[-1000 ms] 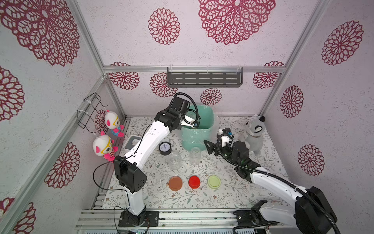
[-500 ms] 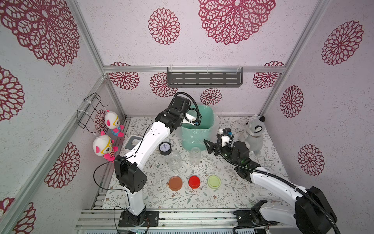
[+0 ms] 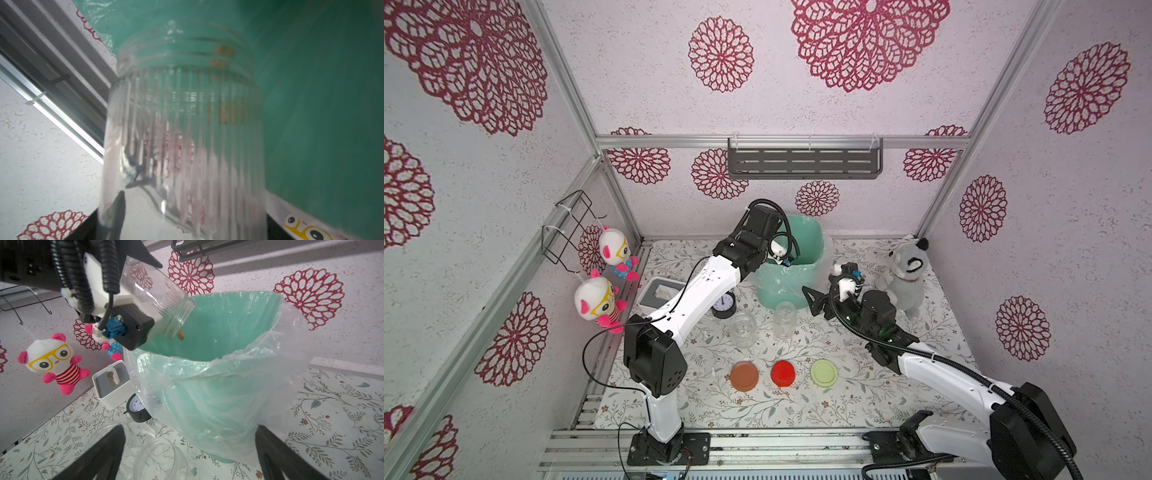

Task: Empty moldy peanuts from jars
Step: Pour the moldy peanuts from the jar into the trash bin.

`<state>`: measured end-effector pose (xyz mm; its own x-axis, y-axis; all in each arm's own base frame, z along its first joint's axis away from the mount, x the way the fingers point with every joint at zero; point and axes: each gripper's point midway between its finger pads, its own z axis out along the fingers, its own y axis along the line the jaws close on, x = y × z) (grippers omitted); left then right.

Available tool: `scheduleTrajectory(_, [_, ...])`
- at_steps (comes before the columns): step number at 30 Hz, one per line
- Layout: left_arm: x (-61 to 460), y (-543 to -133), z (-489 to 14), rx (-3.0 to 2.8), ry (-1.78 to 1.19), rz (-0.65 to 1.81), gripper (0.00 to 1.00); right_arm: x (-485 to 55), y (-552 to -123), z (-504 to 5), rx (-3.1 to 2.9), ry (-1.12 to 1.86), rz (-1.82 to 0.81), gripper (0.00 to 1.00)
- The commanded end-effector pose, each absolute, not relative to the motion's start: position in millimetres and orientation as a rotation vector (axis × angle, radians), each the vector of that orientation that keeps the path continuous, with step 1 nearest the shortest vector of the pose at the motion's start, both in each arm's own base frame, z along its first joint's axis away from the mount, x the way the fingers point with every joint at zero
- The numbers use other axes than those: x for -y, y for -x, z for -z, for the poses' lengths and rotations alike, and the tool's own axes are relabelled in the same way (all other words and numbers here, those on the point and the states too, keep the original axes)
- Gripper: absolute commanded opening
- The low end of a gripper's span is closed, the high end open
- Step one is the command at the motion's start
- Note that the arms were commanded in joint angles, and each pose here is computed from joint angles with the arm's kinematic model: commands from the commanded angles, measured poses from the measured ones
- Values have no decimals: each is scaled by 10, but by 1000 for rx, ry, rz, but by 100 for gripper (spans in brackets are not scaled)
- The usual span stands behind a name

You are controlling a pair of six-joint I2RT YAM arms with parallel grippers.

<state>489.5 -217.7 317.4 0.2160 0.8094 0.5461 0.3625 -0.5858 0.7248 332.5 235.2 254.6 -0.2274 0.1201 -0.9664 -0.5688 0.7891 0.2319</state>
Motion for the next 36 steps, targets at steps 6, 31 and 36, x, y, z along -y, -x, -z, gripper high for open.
scheduleTrajectory(6, [2205, -4926, -3646, -999, -1922, -1468, 0, -2341, -3259, -2692, -1627, 365, -669, 99])
scheduleTrajectory(31, [2229, -4786, -4039, -1409, -1097, -596, 0, -2309, -3236, -2787, -1607, 335, -687, 99])
scheduleTrajectory(36, [2157, -4710, -4123, -1418, -870, -369, 0, -2316, -3239, -2778, -1612, 332, -693, 99])
